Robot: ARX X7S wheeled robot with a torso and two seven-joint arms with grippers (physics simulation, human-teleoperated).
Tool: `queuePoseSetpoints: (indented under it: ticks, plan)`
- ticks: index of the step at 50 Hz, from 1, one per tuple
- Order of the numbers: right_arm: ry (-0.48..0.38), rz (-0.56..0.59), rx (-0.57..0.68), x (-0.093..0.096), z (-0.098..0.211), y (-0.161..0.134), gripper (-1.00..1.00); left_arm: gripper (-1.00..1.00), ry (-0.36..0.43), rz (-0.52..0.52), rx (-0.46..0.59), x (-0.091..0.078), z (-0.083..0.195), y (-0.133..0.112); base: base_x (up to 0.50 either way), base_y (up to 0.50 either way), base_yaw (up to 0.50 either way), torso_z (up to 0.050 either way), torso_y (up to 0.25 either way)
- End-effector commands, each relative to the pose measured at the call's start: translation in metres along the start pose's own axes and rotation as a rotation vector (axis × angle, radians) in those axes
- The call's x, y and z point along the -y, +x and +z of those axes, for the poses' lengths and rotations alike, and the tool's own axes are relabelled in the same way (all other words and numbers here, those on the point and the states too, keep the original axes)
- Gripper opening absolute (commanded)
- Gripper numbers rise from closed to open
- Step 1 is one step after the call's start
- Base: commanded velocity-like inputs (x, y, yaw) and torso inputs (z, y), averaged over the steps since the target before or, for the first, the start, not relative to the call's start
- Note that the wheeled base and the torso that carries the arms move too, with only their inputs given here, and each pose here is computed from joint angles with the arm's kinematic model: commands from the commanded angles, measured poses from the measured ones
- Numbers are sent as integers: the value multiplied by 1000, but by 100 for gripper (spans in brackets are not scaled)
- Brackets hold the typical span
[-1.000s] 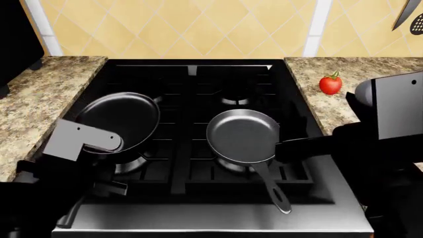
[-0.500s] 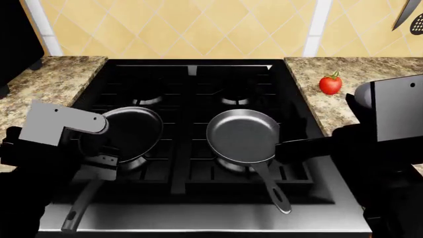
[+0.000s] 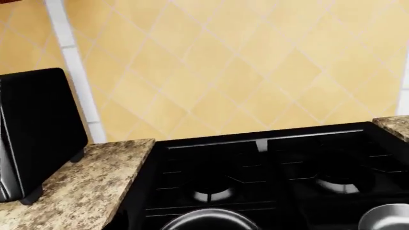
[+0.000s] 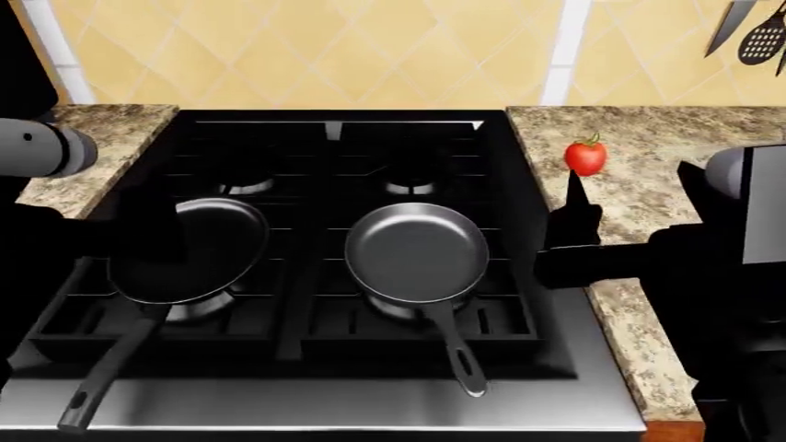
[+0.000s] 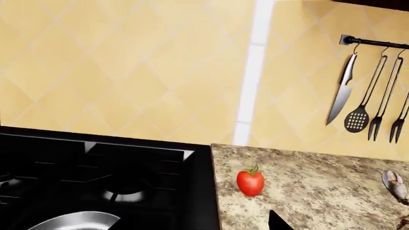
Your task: Place both pans onto different burners. Then place the tomato and the lobster on different pans.
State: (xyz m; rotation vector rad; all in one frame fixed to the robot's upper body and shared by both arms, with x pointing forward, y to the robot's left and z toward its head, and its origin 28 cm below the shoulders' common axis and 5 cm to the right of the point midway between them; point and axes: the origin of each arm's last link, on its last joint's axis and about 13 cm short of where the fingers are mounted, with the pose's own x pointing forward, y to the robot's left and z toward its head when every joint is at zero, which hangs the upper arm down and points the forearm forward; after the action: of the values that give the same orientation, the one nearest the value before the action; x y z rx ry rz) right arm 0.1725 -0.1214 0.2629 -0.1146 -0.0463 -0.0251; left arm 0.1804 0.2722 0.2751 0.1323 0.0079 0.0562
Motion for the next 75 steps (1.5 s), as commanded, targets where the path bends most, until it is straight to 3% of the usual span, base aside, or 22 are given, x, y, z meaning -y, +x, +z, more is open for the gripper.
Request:
queuePoseSetpoints:
  ticks: [1, 66, 75]
  plan:
    - [28, -28, 18, 4, 0, -1, 100, 100, -21, 8, 37, -1, 3, -3, 1, -500, 0, 0, 0]
    - [36, -27, 20, 4, -1, 1, 100, 100, -32, 2, 38, 2, 0, -2, 0, -500, 0, 0, 0]
    - [13, -36, 18, 3, -2, 3, 100, 100, -39, 8, 38, 1, -1, 0, 0, 0, 0, 0, 0]
